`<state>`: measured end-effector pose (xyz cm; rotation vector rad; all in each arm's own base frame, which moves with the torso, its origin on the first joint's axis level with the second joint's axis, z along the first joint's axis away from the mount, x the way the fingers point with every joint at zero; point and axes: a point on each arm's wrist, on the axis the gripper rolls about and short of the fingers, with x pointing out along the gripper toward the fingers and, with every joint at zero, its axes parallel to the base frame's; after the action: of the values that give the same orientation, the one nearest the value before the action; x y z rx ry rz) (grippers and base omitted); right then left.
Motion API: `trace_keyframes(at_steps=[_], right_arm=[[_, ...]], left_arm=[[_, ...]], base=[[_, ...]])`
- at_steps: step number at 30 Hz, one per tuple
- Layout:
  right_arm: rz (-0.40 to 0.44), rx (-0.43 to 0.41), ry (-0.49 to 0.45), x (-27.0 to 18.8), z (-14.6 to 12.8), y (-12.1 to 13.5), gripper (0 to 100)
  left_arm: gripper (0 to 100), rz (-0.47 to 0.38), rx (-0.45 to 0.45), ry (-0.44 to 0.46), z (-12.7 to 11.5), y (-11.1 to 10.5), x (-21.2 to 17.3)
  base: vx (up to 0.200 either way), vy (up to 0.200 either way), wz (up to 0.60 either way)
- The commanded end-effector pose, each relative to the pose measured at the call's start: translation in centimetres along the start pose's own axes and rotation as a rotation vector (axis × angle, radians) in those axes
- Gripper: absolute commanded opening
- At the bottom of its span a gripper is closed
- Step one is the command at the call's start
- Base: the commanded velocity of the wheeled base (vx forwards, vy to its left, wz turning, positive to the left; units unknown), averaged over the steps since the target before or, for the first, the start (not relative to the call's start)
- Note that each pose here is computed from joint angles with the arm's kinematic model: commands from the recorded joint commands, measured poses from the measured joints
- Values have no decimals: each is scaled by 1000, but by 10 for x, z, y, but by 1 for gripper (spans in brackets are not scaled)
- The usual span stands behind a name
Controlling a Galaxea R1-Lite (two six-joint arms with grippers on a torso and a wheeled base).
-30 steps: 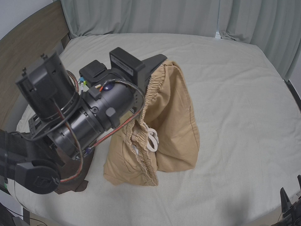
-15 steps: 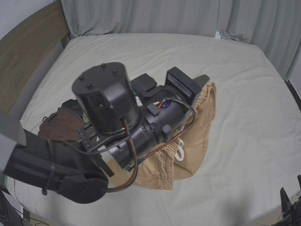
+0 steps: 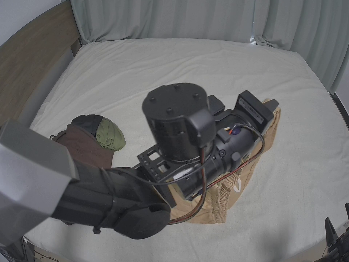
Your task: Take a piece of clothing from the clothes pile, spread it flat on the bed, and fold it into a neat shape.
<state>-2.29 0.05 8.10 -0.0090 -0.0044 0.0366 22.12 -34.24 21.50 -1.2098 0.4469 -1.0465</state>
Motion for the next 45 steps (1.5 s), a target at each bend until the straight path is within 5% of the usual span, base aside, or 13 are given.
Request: trace_keyframes(at_steps=[1, 14, 20, 27, 34, 45], right_arm=[[2, 0, 1, 0, -5, 0, 100], [0, 0, 1, 0, -5, 0, 100], [0, 0, 1, 0, -5, 0, 100], [0, 0, 1, 0, -5, 0, 100], [0, 0, 0, 0, -5, 0, 100], [0, 0, 0, 0, -5, 0, 100]], left_arm=[[0, -12, -33, 38, -10, -8, 12], [0, -143, -160, 49, -13, -78, 20], [0, -143, -175, -3, 2, -88, 11], [0, 54, -70, -68, 34, -32, -29], [0, 73, 34, -61, 37, -4, -53], [0, 111, 46, -79, 39, 16, -71]], base=[[0, 0, 0], [0, 0, 0], [0, 0, 0], [0, 0, 0], [0, 0, 0], [0, 0, 0]])
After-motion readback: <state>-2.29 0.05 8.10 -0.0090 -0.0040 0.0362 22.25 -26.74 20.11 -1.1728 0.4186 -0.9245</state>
